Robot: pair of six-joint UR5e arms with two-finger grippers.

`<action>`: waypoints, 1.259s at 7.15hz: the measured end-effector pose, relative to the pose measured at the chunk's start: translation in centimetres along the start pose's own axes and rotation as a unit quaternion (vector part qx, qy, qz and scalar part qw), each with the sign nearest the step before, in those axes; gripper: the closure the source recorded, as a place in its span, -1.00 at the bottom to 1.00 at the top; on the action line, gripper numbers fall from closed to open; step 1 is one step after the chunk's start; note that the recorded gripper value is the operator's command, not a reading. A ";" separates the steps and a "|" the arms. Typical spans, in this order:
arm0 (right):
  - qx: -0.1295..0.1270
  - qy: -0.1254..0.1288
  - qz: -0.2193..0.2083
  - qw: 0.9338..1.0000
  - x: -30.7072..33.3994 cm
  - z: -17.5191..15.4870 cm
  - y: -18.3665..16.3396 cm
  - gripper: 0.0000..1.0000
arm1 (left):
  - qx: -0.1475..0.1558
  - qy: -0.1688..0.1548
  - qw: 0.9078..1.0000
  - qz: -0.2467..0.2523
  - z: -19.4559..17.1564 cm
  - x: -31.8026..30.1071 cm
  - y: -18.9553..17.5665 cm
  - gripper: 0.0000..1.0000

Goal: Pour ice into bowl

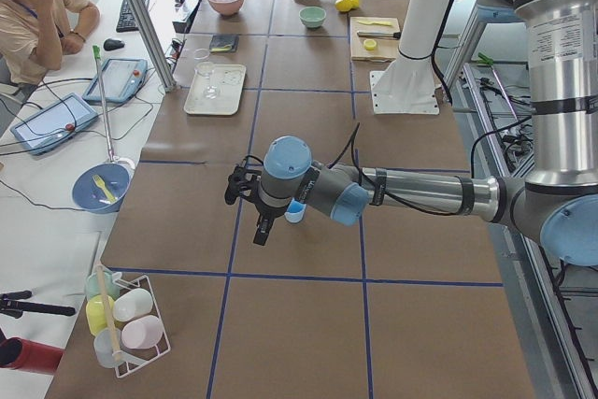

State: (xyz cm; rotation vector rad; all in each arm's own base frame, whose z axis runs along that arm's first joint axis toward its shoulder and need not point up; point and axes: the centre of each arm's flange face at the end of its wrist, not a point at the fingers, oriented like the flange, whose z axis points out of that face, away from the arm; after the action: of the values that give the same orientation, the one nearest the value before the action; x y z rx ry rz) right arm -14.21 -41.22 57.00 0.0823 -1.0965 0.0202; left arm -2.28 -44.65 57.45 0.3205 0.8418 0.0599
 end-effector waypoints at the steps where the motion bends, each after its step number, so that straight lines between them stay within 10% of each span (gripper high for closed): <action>1: 0.002 0.001 -0.005 1.000 1.1 -1.2 -0.2 -1.00 | -0.003 -0.001 1.000 0.007 0.3 -0.4 0.1 -1.00; 9: -0.076 0.161 -0.118 0.977 9.9 -14.6 -6.3 -1.00 | -0.082 -0.022 0.996 -0.016 -2.6 -7.2 -1.1 -1.00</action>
State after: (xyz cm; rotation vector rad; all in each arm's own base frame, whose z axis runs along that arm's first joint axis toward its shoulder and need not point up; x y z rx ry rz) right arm 3.69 -46.64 58.84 0.0681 -0.7559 -0.2563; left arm -9.08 -46.33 60.67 0.1531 0.7921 0.0908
